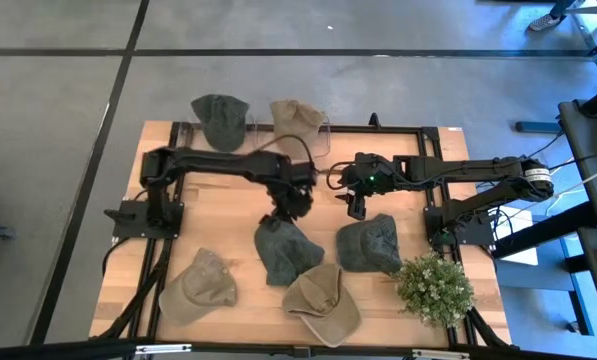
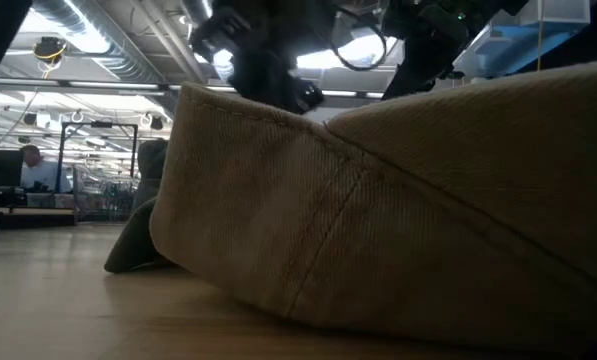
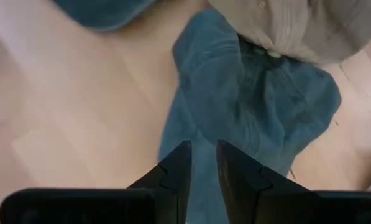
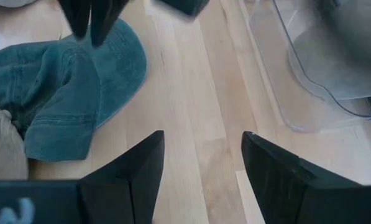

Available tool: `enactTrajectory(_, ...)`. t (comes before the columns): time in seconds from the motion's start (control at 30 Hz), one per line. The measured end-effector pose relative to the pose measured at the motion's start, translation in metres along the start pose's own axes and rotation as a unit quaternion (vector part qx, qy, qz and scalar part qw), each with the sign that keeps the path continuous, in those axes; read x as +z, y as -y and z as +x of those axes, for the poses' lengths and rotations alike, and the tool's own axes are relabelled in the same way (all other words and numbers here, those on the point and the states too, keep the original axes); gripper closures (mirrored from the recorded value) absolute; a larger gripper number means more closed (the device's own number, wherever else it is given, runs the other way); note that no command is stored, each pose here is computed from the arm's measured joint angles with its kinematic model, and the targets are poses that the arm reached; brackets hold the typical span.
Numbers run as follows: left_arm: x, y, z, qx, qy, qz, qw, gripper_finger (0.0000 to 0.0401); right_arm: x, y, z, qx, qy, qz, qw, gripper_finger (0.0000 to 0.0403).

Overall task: Pick & Place hat
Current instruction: Put the left blue cap into the left transparent bin

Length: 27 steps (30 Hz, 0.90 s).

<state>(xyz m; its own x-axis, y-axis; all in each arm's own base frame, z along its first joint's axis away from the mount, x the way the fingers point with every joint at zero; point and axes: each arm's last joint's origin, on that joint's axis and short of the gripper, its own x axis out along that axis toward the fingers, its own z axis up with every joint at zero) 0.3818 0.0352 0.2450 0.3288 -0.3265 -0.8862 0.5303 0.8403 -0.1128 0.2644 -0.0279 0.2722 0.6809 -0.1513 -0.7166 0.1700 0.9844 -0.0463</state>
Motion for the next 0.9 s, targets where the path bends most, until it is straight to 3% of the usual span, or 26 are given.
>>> enactTrajectory(0.17, 0.007, -0.004, 0.023, 0.000, 0.013, 0.018, 1.000, 0.0329, 0.000, 0.000, 0.000, 0.000, 0.001, -0.001, 1.000, 0.0187)
enactTrajectory(0.4, 0.020, 0.002, 0.031, 0.011, 0.040, 0.108, 0.993, 0.0328, 0.000, 0.000, 0.000, 0.000, 0.001, -0.002, 1.000, 0.0187)
enactTrajectory(0.9, 0.027, 0.010, 0.055, -0.005, 0.036, 0.097, 0.995, 0.0328, 0.000, 0.000, 0.000, 0.000, 0.001, -0.001, 1.000, 0.0187)
